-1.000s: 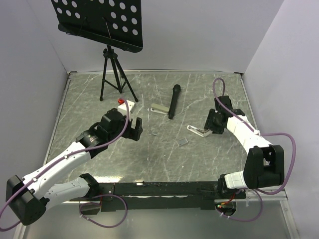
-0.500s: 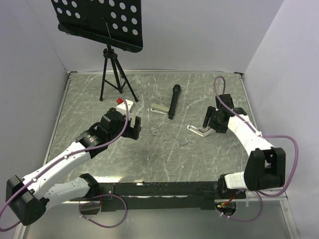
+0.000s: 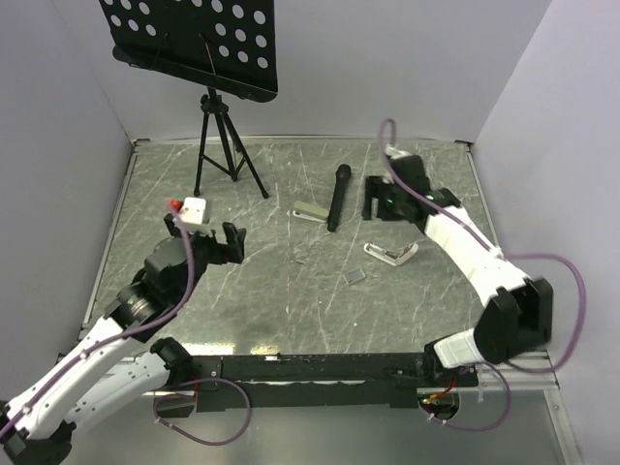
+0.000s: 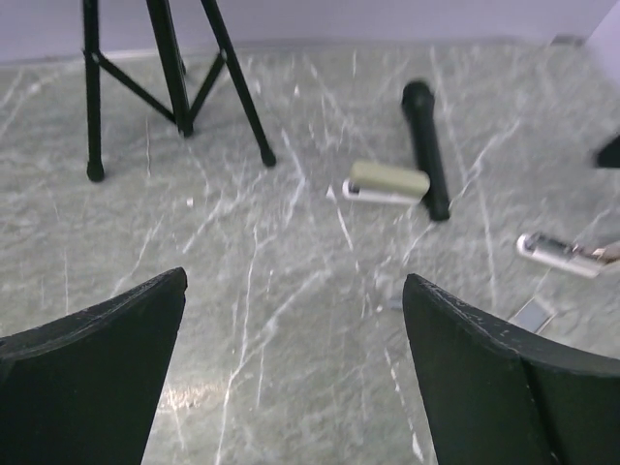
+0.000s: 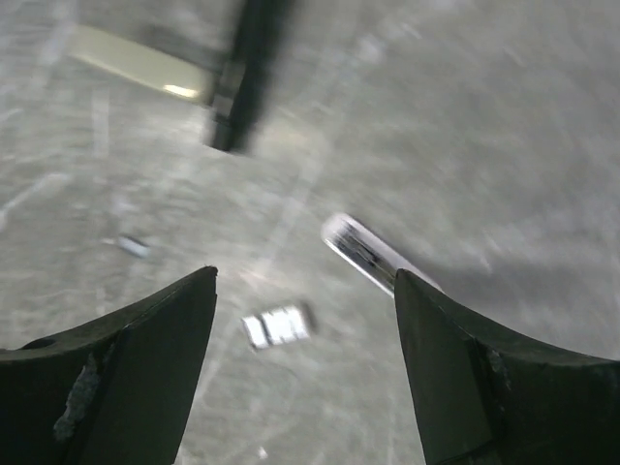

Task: Unload the staples from the stapler

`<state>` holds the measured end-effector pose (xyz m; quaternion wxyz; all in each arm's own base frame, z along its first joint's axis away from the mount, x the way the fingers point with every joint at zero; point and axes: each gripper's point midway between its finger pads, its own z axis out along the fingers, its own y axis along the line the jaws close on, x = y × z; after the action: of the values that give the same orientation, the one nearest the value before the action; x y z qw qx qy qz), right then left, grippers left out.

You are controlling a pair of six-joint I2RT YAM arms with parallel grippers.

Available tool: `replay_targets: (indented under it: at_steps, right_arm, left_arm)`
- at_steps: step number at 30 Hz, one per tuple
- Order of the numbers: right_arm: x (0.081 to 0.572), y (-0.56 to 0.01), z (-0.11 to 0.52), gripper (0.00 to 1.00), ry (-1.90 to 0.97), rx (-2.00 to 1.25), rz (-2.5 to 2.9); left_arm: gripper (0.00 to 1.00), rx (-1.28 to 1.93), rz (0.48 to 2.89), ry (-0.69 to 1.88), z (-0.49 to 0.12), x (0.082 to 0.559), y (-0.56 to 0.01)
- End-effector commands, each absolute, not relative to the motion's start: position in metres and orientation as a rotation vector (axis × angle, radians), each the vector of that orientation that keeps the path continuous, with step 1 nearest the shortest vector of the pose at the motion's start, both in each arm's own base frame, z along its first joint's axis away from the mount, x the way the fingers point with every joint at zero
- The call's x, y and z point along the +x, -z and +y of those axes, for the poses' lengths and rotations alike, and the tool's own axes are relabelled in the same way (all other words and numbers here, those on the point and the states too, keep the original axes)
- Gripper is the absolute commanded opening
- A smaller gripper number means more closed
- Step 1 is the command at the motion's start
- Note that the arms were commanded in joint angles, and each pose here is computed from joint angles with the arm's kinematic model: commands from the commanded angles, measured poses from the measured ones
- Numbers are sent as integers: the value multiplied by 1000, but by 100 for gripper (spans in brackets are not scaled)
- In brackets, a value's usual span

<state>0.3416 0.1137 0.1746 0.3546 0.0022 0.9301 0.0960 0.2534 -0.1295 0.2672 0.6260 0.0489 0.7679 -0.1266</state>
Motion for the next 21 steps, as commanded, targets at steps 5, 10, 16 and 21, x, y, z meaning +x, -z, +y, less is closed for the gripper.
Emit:
replay_targets:
  at_steps: [5,10,16,21]
  right_arm:
    - [419,-195,235,79,-429,-404,2142]
    - [448,-160,271,79,-536,-401,2256]
    - [475,-126,295,81,-599,-383,2317]
    - [480,-102,298,83,-590,-382,2360]
  left_arm:
    - [97,59,1614,330,-120,249,-297]
    - [98,78,1649,324,-125,252,-291]
    - [98,101,1659,344,-130,252,-290]
    - [98,98,1649,344,-129,251,-291]
